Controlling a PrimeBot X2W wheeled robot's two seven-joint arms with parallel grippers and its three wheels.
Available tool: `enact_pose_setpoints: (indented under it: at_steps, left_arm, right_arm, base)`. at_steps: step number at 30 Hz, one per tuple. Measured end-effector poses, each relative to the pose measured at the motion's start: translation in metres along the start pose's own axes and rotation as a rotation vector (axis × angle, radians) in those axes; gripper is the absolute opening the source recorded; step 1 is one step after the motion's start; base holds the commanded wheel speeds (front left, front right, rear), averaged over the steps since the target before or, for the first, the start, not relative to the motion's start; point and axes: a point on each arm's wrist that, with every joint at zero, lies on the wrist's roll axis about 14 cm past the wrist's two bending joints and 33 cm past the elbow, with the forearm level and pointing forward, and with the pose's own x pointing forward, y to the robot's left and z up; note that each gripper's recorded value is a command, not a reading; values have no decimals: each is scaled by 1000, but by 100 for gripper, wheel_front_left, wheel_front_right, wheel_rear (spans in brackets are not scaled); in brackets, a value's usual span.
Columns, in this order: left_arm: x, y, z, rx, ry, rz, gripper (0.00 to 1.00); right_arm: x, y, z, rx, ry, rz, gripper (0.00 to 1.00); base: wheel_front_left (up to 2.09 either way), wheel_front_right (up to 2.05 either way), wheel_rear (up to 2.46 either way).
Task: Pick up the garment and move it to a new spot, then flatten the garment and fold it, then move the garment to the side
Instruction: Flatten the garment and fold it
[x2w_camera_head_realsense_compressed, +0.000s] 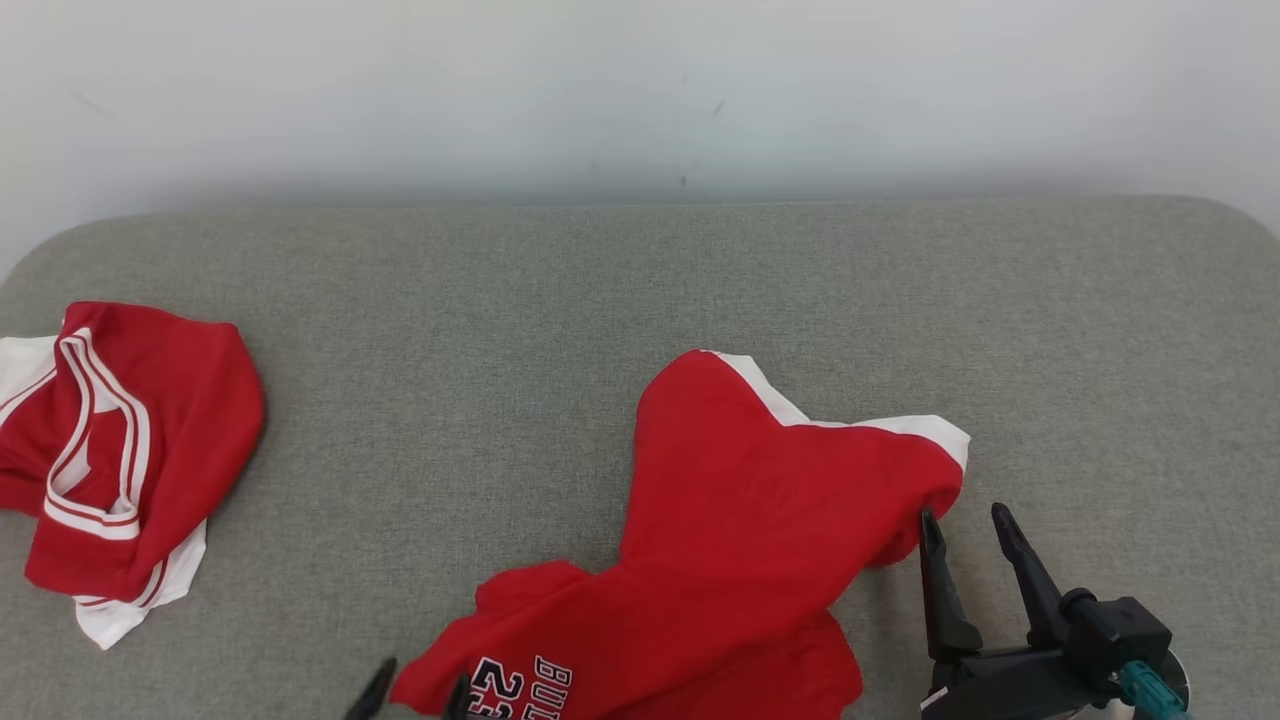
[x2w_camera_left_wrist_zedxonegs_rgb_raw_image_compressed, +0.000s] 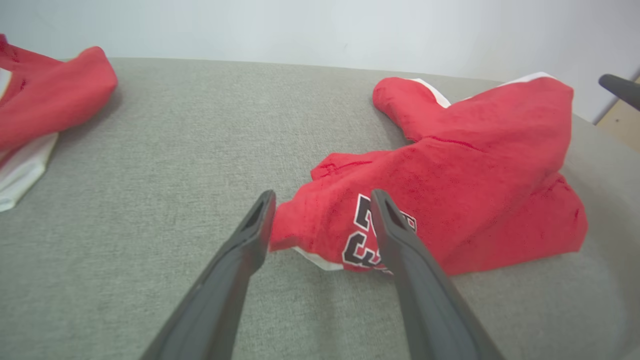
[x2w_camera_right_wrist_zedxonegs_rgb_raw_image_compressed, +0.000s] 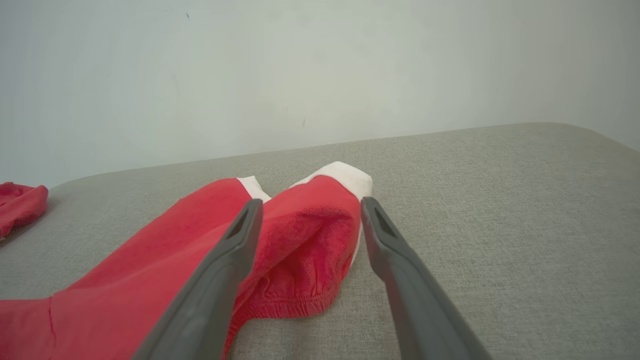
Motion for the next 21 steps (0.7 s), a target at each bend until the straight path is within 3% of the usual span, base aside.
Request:
enact_pose_setpoints:
  at_steps: [10,16,21]
  left_arm:
    - [18,16,75,17,-259,114,100]
    - [14,32,73,11,-265,196,100]
    - [11,48,69,-4,-258,251,100]
  right_arm:
    - [2,-18,3,-20,-5,-51,100]
    - [17,-23,-2,-7,19,-65,100]
    - [26,-20,-34,44,132,-68,100]
  base:
    - [0,0,0]
    - [0,0,0]
    - [0,0,0]
